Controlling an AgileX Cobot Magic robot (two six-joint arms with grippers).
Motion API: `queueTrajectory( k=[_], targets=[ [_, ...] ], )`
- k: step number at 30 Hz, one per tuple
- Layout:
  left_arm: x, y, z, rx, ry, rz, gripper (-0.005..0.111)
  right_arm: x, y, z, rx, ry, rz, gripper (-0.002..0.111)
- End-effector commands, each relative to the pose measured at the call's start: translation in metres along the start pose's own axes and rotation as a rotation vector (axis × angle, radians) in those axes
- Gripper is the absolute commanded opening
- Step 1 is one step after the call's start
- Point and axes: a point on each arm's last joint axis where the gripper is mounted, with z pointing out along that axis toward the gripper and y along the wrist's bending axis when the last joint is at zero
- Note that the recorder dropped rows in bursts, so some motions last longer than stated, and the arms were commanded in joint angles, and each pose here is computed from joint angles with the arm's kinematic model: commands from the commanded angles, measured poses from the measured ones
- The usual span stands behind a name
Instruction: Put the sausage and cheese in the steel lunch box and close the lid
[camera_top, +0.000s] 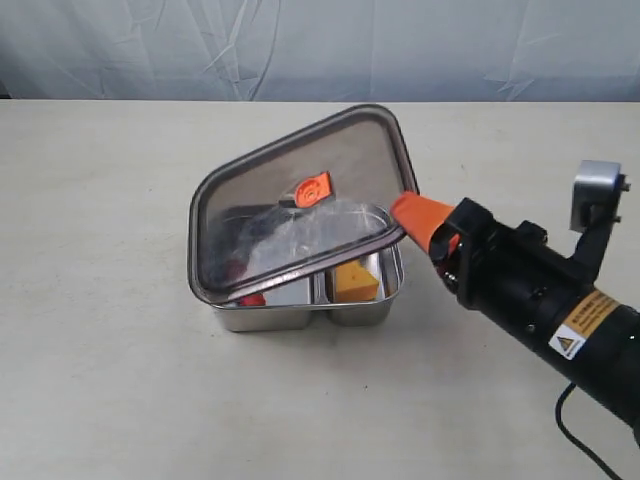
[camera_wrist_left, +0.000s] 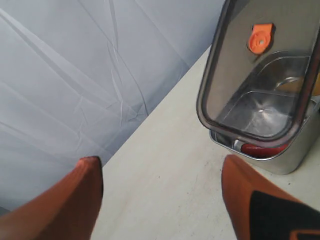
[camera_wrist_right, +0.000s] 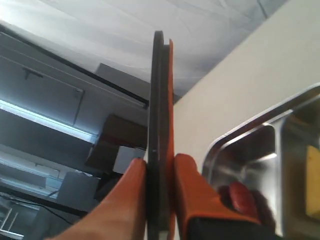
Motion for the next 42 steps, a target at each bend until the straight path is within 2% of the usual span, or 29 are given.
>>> queueTrajectory(
  k=[1, 6, 10, 17, 23, 34, 38, 42],
  targets=[
    [-0.002, 0.0, -0.002, -0.003, -0.019, -0.015, 0.064, 0.009, -0.015, 0.011, 0.046, 0.033, 0.039, -0.001],
    [-0.002, 0.0, -0.002, -0.003, -0.019, -0.015, 0.064, 0.005, -0.01, 0.022, 0.016, 0.018, 0.036, -0.001],
    [-0.002, 0.0, -0.002, -0.003, -0.019, -0.015, 0.064, -0.002, -0.013, 0.024, 0.048, -0.059, 0.063, -0.001],
    [-0.002, 0.0, -0.002, -0.003, -0.019, -0.015, 0.064, -0.002, -0.013, 0.024, 0.047, -0.057, 0.066, -0.001],
    [-0.002, 0.0, -0.002, -0.003, -0.019, -0.015, 0.064, -0.002, -0.004, 0.033, -0.009, -0.031, 0.054, -0.001],
    [-0.002, 0.0, -0.002, -0.003, -0.019, -0.015, 0.064, 0.004, -0.012, 0.038, 0.102, 0.048, 0.058, -0.001],
    [-0.002, 0.0, -0.002, -0.003, -0.019, -0.015, 0.064, 0.005, -0.02, 0.037, 0.194, 0.06, 0.074, -0.001],
    [-0.002, 0.0, -0.002, -0.003, -0.019, -0.015, 0.064, 0.005, -0.021, 0.037, 0.205, 0.062, 0.069, -0.001]
  ],
)
